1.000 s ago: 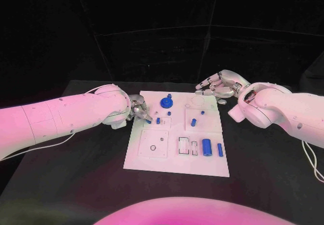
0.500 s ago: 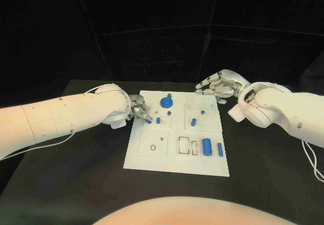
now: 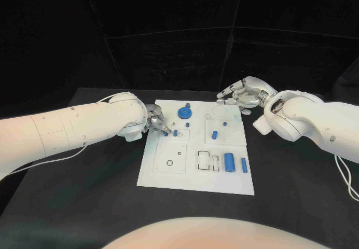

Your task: Assemble the parts on the task board

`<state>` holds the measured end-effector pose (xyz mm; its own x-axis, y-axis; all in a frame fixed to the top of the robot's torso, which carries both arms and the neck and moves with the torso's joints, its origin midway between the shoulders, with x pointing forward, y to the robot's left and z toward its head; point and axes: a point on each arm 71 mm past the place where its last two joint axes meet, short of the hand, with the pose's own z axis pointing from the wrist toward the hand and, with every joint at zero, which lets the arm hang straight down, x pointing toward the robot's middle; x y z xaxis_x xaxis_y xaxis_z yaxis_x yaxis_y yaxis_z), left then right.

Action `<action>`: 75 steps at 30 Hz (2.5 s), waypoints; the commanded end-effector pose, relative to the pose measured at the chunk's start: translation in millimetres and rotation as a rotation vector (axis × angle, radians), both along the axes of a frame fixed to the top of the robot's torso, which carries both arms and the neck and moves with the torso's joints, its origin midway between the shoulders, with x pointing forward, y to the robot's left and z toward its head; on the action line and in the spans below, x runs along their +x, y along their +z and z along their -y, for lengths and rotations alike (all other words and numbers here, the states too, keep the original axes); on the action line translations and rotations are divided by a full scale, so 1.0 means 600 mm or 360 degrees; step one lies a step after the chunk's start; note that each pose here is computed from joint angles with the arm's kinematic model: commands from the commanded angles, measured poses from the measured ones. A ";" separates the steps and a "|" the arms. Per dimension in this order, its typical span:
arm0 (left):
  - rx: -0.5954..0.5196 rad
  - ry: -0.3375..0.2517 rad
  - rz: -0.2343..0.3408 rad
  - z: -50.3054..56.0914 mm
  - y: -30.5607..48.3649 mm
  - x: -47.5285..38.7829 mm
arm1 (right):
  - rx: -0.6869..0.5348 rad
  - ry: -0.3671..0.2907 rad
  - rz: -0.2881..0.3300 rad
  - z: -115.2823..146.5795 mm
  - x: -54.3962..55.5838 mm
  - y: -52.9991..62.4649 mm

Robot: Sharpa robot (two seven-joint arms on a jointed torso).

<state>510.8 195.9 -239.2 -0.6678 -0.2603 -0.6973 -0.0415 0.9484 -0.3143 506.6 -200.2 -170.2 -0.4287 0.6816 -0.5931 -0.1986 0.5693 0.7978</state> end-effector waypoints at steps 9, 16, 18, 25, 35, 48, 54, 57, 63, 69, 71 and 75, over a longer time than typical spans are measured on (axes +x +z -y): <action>0.0060 -0.0020 -0.0065 0.000 -0.007 -0.001 | 0.0004 0.0014 0.0005 -0.003 0.000 0.003; 0.0072 -0.0005 -0.0069 -0.005 -0.008 0.001 | 0.0003 0.0017 0.0004 -0.004 0.001 0.002; 0.0070 0.0005 -0.0060 -0.006 -0.008 0.002 | 0.0003 0.0016 0.0004 -0.004 0.001 0.002; -0.0050 0.0073 0.0065 -0.012 0.001 0.009 | 0.0004 0.0014 0.0007 -0.004 0.001 0.002; -0.0302 0.0166 0.0216 -0.017 0.017 0.009 | 0.0003 0.0009 0.0009 -0.004 0.003 0.002; -0.0709 -0.0080 0.0406 0.014 0.045 0.014 | 0.0002 0.0006 0.0009 -0.003 0.004 0.001; -0.0625 -0.0453 0.0654 0.053 0.058 0.024 | 0.0004 0.0016 0.0008 -0.007 0.004 0.001; -0.0547 -0.0592 0.0708 0.070 0.058 0.028 | 0.0005 0.0021 0.0008 -0.008 0.004 0.001; -0.0413 -0.0705 0.0711 0.089 0.048 0.041 | 0.0004 0.0024 0.0005 -0.009 0.003 0.001; -0.0278 -0.0758 0.0666 0.102 0.034 0.052 | 0.0003 0.0025 0.0002 -0.009 0.003 0.001; -0.0246 -0.0768 0.0658 0.105 0.031 0.055 | 0.0003 0.0026 0.0002 -0.010 0.003 0.001; -0.0195 -0.0792 0.0638 0.110 0.027 0.057 | 0.0004 0.0030 0.0001 -0.012 0.003 0.001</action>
